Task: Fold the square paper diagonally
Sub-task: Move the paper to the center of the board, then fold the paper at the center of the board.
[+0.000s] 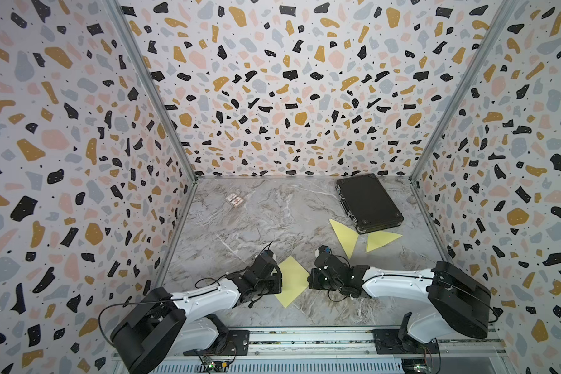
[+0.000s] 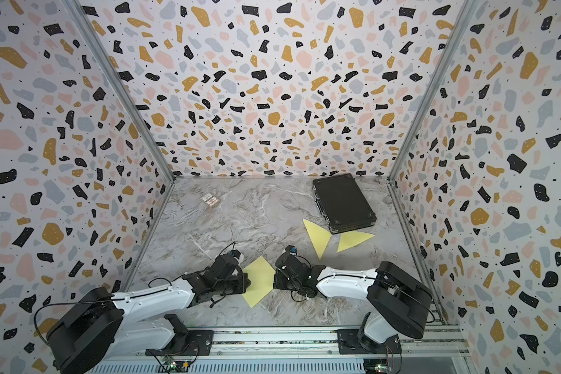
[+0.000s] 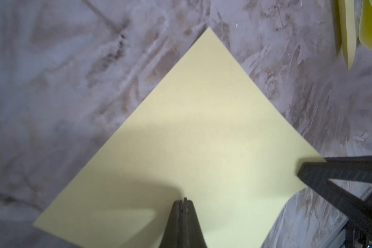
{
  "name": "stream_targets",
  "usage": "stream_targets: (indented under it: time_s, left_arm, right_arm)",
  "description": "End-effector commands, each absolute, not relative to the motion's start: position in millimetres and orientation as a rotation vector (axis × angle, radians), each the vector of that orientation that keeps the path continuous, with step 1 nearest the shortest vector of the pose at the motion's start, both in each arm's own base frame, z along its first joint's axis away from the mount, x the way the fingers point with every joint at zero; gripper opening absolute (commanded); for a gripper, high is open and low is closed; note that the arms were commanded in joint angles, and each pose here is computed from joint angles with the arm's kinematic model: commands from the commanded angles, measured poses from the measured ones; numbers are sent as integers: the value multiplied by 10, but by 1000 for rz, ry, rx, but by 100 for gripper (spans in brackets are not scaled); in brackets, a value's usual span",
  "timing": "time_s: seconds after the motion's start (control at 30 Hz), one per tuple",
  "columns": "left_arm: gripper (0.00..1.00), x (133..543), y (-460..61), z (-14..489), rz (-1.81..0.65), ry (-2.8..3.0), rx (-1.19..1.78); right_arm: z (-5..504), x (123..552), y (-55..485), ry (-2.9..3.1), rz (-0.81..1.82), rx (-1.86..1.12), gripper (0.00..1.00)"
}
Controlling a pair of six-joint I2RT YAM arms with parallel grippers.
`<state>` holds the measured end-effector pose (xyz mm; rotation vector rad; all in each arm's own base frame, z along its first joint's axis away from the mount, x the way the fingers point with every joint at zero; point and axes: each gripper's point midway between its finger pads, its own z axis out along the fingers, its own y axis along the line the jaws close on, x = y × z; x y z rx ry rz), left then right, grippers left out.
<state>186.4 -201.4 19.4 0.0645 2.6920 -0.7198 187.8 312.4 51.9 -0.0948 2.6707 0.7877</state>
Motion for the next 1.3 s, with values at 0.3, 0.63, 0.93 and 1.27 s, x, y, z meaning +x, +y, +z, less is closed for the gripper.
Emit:
stream_targets:
  time_s: [0.3, 0.63, 0.93, 1.27]
  left_arm:
    - [0, 1691, -2435, 679, -1072, 2556, 197]
    - [0, 1723, -2571, 436, -990, 2617, 212]
    - [0, 1713, -2579, 362, -975, 2634, 225]
    - [0, 1656, -2501, 226, -936, 2671, 217]
  right_arm:
    - [732, 1628, 2325, 2699, 363, -534, 0]
    - [806, 1659, 2195, 2676, 298, -555, 0]
    - [776, 1659, 2170, 2691, 280, -539, 0]
    - [819, 1657, 2235, 2690, 321, -535, 0]
